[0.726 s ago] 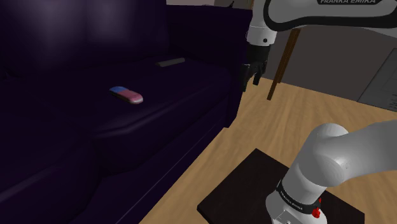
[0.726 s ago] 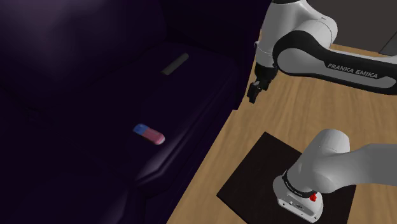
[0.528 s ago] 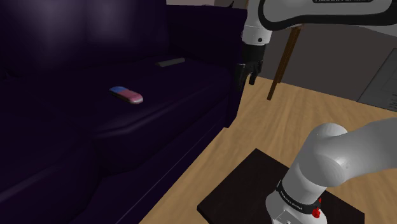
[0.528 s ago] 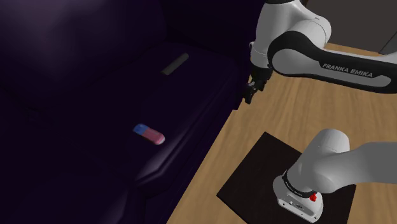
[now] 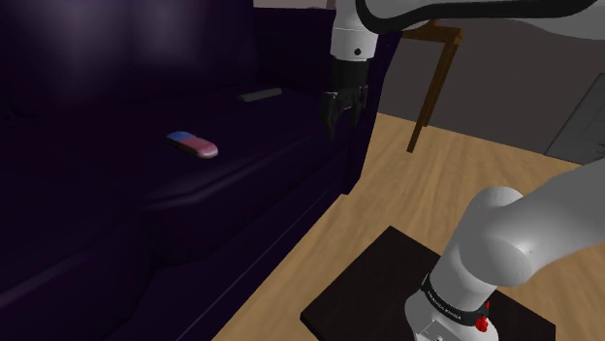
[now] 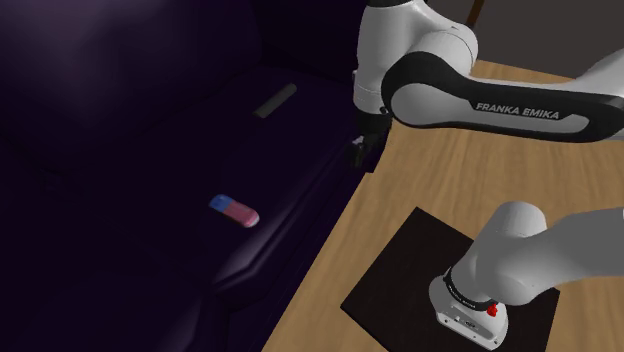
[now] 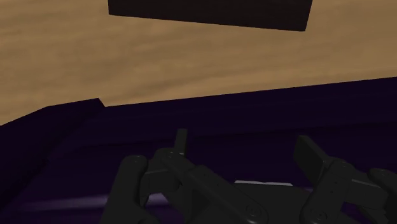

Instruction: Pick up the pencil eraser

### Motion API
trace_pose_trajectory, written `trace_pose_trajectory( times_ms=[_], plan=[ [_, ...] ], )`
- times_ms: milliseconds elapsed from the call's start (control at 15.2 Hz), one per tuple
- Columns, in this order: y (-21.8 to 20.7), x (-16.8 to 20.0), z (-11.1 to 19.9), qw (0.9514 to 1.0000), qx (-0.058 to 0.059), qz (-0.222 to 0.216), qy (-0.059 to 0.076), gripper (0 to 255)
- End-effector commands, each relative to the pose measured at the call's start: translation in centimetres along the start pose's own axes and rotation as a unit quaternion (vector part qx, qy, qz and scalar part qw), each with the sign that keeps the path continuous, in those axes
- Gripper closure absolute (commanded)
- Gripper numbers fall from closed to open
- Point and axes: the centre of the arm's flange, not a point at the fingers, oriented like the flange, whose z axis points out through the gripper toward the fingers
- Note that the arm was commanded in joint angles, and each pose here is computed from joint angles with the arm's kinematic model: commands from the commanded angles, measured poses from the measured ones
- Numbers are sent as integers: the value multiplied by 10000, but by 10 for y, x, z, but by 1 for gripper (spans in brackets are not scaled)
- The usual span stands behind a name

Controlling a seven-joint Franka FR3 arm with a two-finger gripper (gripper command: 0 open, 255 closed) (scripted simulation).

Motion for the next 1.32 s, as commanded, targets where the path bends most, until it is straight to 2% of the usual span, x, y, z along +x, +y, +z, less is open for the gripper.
trace_pose_trajectory(
  times_ms=[0,1254],
  plan=[
    [-23,15,-6,10000,16,-74,5,0],
    [-247,110,-53,9970,111,-765,68,0]
  ],
)
